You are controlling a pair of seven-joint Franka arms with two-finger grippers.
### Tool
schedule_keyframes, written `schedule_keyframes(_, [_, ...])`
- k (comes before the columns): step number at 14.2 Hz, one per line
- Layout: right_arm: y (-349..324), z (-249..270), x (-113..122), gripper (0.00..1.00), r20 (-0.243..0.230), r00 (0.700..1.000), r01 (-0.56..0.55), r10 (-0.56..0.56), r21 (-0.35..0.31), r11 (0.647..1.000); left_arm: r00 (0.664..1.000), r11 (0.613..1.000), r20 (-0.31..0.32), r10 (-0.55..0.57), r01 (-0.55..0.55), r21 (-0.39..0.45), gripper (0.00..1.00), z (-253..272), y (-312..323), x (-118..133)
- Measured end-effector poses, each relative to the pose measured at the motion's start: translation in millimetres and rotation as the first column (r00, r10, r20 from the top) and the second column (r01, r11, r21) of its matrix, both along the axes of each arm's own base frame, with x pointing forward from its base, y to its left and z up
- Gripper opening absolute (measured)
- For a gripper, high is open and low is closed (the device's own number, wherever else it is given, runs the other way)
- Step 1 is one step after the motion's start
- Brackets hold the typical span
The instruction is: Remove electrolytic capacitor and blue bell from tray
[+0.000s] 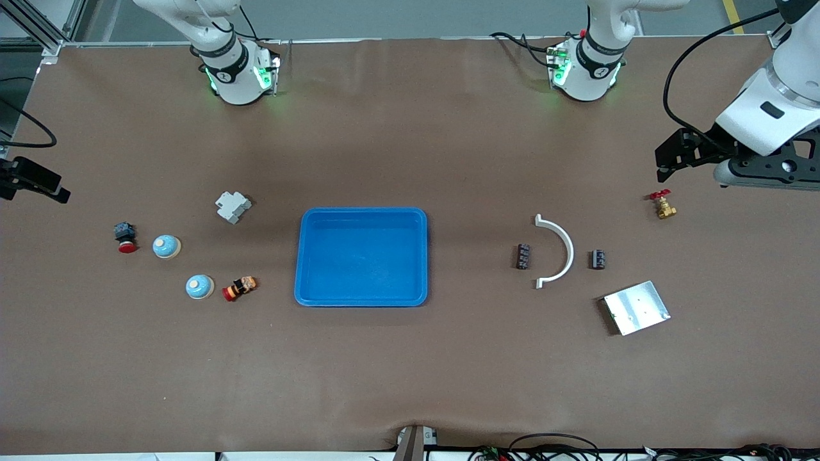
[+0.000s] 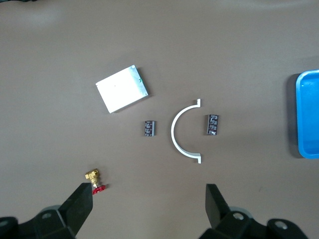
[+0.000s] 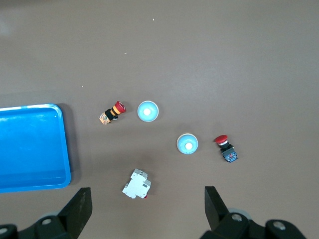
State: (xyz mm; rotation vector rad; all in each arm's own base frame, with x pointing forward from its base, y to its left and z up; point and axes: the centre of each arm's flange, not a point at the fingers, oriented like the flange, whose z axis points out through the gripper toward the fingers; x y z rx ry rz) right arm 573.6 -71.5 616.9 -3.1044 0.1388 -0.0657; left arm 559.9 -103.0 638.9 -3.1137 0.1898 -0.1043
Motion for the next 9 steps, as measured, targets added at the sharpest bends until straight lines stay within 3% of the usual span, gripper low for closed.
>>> schedule_keyframes(9, [19,13,2,1.0,0.025,0.999,-0.04,0.04,-0.018,0.999,1.0,1.0,-0.013,0.02,-0.02,0.001,1.0,-8,0,4])
